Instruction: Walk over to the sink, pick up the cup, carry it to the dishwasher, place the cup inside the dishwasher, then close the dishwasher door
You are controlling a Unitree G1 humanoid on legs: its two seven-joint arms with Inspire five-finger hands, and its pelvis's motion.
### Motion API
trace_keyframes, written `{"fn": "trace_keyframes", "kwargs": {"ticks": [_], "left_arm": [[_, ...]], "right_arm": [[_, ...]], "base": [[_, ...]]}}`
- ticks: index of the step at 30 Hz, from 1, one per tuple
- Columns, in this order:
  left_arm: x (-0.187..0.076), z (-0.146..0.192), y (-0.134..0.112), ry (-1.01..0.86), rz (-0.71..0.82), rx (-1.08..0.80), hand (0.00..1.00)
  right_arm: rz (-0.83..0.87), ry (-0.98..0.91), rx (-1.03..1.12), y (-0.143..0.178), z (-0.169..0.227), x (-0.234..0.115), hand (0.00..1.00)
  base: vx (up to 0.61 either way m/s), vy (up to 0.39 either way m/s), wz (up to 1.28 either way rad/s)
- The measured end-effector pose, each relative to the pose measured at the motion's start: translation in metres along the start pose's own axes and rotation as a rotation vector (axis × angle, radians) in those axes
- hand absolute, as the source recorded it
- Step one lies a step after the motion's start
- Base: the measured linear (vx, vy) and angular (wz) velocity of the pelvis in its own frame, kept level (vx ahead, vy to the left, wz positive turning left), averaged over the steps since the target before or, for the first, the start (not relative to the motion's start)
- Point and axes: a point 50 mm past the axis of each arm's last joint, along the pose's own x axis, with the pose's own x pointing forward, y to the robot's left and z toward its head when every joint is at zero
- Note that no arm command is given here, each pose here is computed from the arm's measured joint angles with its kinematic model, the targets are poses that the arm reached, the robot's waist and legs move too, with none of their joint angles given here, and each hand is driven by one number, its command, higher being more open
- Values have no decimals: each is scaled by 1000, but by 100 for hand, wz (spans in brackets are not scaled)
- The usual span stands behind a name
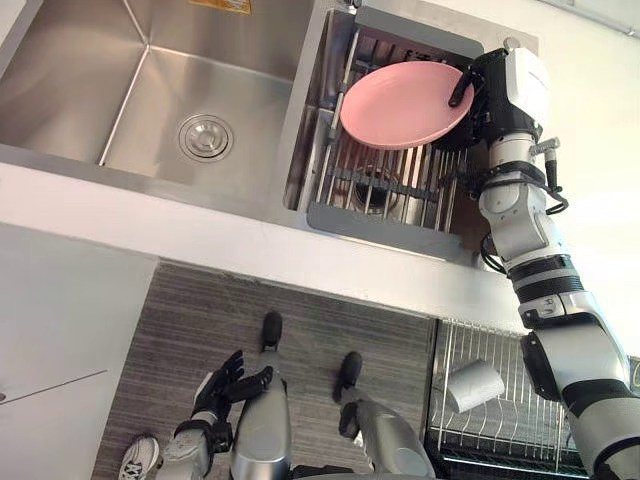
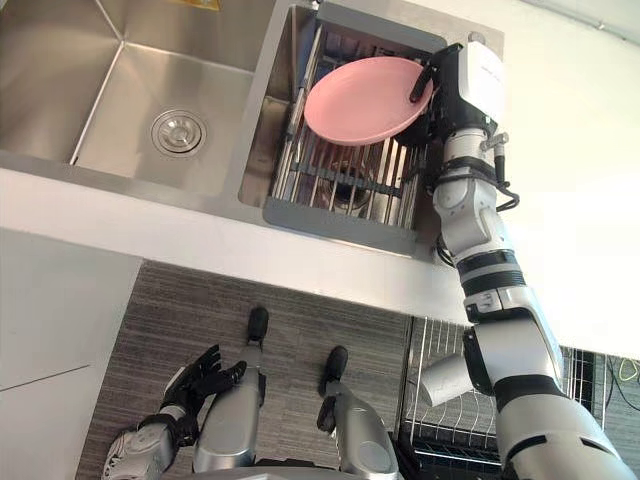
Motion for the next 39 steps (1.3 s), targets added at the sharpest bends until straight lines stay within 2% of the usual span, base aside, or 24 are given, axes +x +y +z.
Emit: {"fn": "trace_keyframes", "kwargs": {"ticks": [10, 22, 30, 39], "left_arm": [[2, 0, -1, 9, 0, -1, 100], [-7, -25, 4, 109, 26, 9, 100], [-27, -58, 11, 215, 61, 24, 100], [-38, -74, 15, 265, 88, 36, 100]], "right_arm": [[8, -61, 38, 2, 8, -14, 0], [32, -71, 279, 23, 16, -82, 0], [-29, -53, 374, 9, 6, -129, 0], [-50, -60, 397, 0, 0, -166, 0]], "base": [[28, -13, -2], [20, -8, -11], [23, 3, -18], [13, 8, -13]]}}
